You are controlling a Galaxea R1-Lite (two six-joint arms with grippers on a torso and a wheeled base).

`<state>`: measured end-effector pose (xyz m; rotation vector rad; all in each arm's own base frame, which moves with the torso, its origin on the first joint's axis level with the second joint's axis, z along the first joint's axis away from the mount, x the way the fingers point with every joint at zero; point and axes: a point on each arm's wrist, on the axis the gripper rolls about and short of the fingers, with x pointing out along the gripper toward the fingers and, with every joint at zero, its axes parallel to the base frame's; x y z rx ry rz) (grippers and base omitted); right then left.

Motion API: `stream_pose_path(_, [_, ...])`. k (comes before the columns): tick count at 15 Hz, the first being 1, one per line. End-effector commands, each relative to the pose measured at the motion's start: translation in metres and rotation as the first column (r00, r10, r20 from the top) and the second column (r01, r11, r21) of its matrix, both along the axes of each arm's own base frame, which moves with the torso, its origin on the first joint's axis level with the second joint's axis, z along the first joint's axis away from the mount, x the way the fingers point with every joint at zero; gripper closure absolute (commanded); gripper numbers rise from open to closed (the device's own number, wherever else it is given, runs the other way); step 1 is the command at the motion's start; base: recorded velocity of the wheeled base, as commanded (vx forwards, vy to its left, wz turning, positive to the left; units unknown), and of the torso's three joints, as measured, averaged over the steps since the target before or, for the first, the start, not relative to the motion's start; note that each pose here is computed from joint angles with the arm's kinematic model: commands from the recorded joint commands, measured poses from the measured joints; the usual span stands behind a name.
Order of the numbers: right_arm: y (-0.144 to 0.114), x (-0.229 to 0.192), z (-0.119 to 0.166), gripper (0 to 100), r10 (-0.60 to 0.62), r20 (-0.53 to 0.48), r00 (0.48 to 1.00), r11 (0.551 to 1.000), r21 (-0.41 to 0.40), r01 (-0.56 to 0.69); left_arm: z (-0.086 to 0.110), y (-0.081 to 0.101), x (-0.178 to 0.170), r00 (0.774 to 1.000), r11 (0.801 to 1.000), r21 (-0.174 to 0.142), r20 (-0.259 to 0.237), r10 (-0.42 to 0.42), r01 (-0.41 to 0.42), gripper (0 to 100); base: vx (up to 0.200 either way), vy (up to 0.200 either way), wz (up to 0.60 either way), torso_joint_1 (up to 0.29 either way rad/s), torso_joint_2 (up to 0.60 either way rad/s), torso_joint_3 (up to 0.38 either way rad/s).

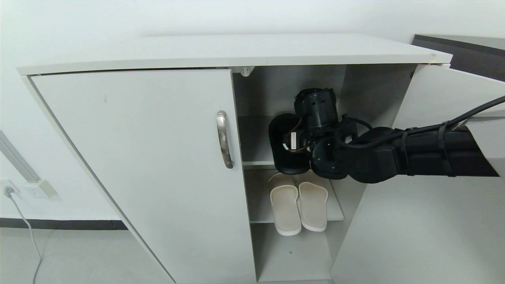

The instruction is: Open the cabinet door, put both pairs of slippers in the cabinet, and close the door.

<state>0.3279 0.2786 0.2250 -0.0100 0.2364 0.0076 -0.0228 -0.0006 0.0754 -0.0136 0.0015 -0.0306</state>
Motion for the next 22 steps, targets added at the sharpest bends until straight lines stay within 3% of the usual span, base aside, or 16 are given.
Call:
stream_pose_path(1, [-0.004, -0.012, 0.006, 0, 0.013, 0.001, 1.0, 1.0, 0.002, -0.013, 0.0, 0.0, 0.0, 1.0, 1.0, 0.0, -0.002, 0.0, 0.0, 100, 0.0, 0.0, 0.0, 0.0, 0.0, 0.0])
stream_pose_path(5, [-0.009, -0.047, 0.021, 0, 0.055, 0.011, 0.998, 0.998, 0.013, -0.055, 0.0, 0.0, 0.0, 1.0, 1.0, -0.002, -0.002, -0.002, 0.002, 100, 0.0, 0.0, 0.0, 0.0, 0.0, 0.0])
stream_pose_path(10, [-0.03, -0.124, 0.029, 0, 0.168, -0.002, 0.986, 0.984, 0.064, -0.168, 0.0, 0.0, 0.0, 1.0, 1.0, 0.0, -0.002, 0.0, 0.0, 100, 0.0, 0.0, 0.0, 0.0, 0.0, 0.0])
stream_pose_path(13, [-0.051, -0.165, 0.003, 0, 0.29, -0.039, 0.956, 0.956, 0.055, -0.288, 0.0, 0.0, 0.0, 1.0, 1.0, 0.001, 0.0, 0.0, 0.0, 100, 0.0, 0.0, 0.0, 0.0, 0.0, 0.0])
stream_pose_path(17, [-0.066, -0.19, -0.02, 0, 0.416, -0.014, 0.909, 0.909, 0.048, -0.415, 0.0, 0.0, 0.0, 1.0, 1.0, 0.003, 0.0, -0.003, 0.003, 100, 0.0, 0.0, 0.0, 0.0, 0.0, 0.0])
stream_pose_path(18, [-0.066, -0.191, -0.024, 100, 0.434, -0.014, 0.901, 0.901, 0.029, -0.434, 0.0, 0.0, 0.0, 1.0, 1.0, 0.003, 0.0, -0.003, 0.003, 100, 0.0, 0.0, 0.0, 0.0, 0.0, 0.0])
stream_pose_path(22, [-0.066, -0.192, -0.028, 100, 0.447, -0.021, 0.894, 0.894, 0.009, -0.447, 0.0, 0.0, 0.0, 1.0, 1.0, 0.003, 0.0, -0.003, 0.003, 100, 0.0, 0.0, 0.0, 0.0, 0.0, 0.0])
